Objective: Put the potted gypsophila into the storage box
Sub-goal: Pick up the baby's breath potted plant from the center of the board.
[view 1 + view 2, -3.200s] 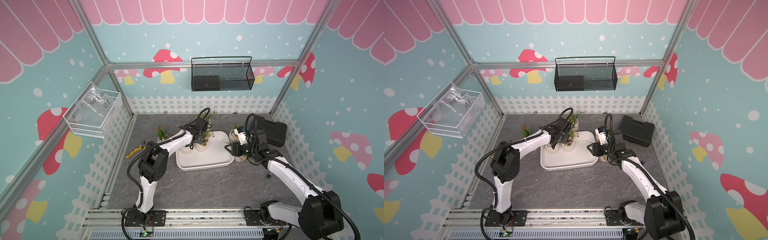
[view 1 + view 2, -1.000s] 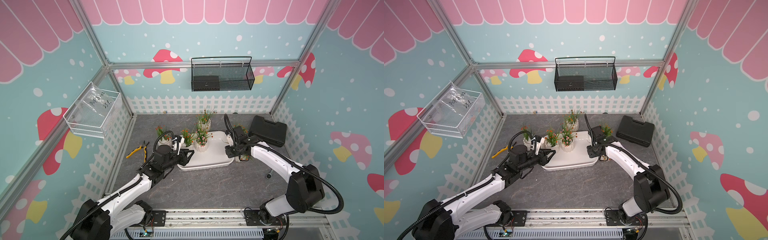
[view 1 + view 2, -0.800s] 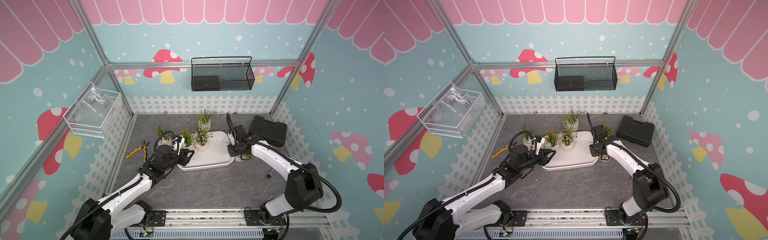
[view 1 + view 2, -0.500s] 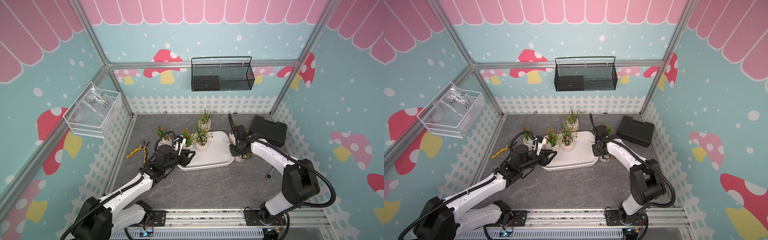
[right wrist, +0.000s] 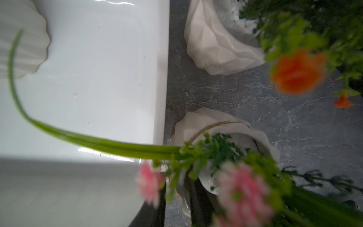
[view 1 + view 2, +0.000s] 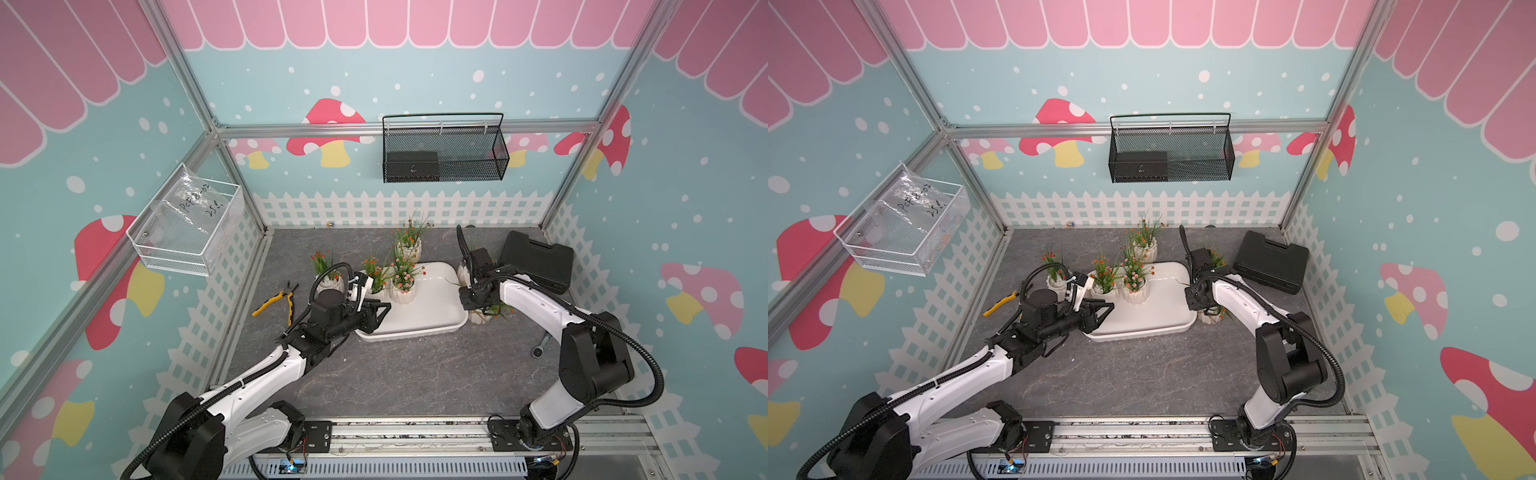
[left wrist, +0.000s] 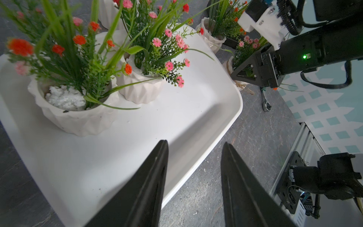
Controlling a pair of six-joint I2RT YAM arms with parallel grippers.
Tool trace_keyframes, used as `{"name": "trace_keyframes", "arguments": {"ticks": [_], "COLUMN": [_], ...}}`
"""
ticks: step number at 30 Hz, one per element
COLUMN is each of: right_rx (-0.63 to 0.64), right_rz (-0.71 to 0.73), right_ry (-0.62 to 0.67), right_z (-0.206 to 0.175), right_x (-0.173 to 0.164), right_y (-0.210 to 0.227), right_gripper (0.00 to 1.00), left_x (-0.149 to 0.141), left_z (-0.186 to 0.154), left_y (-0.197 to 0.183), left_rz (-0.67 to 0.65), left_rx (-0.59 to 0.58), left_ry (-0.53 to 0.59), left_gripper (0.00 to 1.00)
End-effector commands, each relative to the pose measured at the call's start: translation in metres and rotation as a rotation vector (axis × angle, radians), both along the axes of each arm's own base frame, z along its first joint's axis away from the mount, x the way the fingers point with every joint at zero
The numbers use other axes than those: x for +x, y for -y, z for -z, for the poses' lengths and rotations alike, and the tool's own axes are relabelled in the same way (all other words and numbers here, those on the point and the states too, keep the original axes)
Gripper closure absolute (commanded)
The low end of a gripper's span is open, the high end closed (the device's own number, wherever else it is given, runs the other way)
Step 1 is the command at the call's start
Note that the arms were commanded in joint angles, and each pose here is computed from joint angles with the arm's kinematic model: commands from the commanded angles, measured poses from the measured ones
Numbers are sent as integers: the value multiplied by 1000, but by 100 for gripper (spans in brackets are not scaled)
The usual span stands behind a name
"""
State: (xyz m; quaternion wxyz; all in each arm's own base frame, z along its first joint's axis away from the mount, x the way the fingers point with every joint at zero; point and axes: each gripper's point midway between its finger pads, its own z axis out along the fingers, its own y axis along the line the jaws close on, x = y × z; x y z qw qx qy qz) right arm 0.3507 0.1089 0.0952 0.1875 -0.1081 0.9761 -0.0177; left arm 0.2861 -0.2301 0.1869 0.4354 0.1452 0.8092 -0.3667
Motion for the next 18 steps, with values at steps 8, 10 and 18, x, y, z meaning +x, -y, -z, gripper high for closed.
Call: {"name": "trace_keyframes", "arguments": {"ticks": [8, 10, 18], "right_rx": [-56, -48, -47], "right_rz": [21, 15, 5], "right_ry": [-17, -24, -36], "right_z": [10, 12, 19], "right_x": [5, 5, 3], "right_y": [9, 7, 6], "right_gripper": [77, 78, 83], "left_x": [2, 1, 2], "left_z": [6, 7, 8], "left_y": [1, 2, 1], "left_rz": [3, 5, 2], "left_rx": [30, 33, 38], "left_ry": [6, 2, 2], "left_gripper": [54, 54, 54]}}
